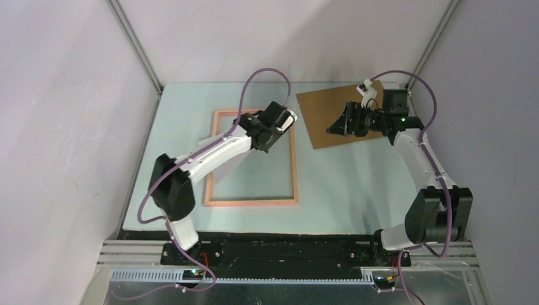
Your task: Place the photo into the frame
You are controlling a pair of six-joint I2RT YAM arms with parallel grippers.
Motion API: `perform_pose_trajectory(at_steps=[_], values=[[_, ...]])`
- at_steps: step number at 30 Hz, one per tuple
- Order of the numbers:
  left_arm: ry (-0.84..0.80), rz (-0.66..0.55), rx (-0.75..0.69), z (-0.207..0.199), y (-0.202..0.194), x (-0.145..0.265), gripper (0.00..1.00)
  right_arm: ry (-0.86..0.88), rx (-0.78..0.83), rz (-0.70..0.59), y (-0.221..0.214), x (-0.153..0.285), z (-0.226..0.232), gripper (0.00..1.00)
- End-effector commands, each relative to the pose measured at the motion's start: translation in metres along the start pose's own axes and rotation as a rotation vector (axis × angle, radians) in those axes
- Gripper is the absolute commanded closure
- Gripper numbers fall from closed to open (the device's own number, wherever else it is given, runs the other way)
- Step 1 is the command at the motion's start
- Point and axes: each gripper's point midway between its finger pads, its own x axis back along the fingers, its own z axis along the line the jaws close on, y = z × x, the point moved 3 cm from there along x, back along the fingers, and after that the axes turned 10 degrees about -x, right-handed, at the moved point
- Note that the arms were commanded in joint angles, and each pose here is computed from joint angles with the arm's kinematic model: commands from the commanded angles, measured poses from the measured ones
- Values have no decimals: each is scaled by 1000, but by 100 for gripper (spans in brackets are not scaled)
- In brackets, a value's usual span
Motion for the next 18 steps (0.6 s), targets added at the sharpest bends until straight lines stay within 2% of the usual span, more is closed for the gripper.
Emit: perform_pose_trajectory(at_steps=[1, 9, 14, 18], values=[[-149, -55, 121, -24, 31, -13, 100, 118, -121, -30, 3, -24, -12, 15], [-319, -4, 234, -67, 42, -44, 100, 141, -315, -1, -16, -59, -48, 10], [-400, 33, 292, -87, 43, -55, 94, 151, -335, -19, -23, -70, -54, 8], [-475, 38, 326, -100, 49, -56, 92, 178, -367, 17, -37, -87, -55, 7]])
